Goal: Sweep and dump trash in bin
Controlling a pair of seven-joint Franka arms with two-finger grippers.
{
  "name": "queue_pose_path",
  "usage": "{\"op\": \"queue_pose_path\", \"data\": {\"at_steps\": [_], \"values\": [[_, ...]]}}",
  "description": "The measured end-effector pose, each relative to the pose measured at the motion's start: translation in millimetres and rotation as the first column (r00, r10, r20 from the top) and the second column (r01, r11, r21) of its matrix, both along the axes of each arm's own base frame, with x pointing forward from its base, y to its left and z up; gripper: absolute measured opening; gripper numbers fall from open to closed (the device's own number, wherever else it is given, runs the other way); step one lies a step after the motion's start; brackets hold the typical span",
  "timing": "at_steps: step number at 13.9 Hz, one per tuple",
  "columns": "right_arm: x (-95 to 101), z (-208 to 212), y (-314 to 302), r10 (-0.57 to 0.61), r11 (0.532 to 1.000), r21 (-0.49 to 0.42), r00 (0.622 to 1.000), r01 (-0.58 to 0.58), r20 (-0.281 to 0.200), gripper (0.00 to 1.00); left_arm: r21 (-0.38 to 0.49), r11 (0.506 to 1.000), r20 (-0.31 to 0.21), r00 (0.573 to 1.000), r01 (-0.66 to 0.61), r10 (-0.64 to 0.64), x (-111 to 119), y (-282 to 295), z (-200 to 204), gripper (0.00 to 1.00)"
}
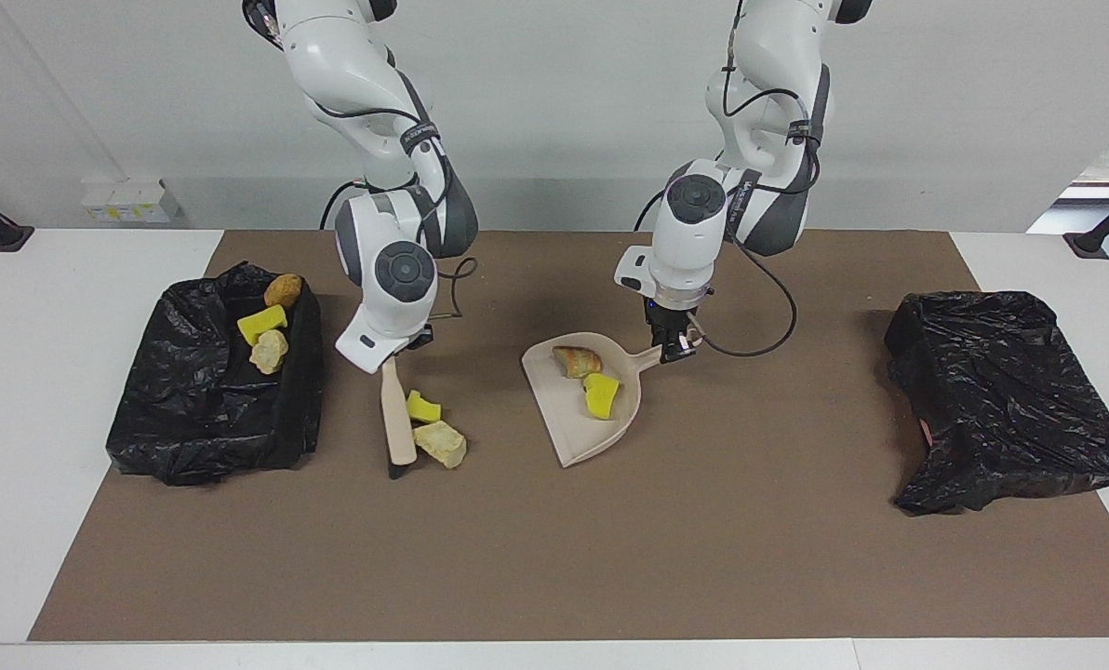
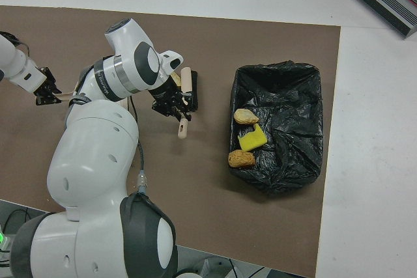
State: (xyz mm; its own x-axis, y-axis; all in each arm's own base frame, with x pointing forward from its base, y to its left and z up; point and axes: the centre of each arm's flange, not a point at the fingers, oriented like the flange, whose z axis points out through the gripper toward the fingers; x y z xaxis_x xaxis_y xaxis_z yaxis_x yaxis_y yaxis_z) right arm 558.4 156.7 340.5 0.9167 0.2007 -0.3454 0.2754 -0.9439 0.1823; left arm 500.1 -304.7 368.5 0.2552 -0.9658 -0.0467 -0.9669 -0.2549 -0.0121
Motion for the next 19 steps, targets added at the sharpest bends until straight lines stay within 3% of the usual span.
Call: {"op": "queue_pose_path", "data": {"at_steps": [6,8,11,16,19], "values": [[-49.8,11,129,0.083,0.978,0.195,0.995,-0.070,-0.057,0.26,0.025,0.999,-0.012,1.000,0.027,-0.026,-15,-11,0,0.31],[-58.5,27,155,0.104,0.968,0.236,0.993,-0.090,-0.049,0.26,0.030,0.999,-0.013,0.999,0.035,-0.035,-20,-15,-2,0.31],[-59.5,66,152,0.087,0.964,0.255,0.995,-0.073,-0.043,0.26,0.027,0.999,-0.008,0.999,0.039,-0.039,-22,-16,-2,0.31],[-82.6,121,126,0.076,0.976,0.210,0.993,-0.056,-0.086,0.26,0.023,0.999,-0.002,0.999,0.041,-0.041,-22,-15,-2,0.31],[-63.7,122,100,0.036,0.981,0.191,0.999,-0.030,-0.031,0.26,0.023,0.999,-0.002,0.999,0.041,-0.041,-22,-15,-2,0.31]]}}
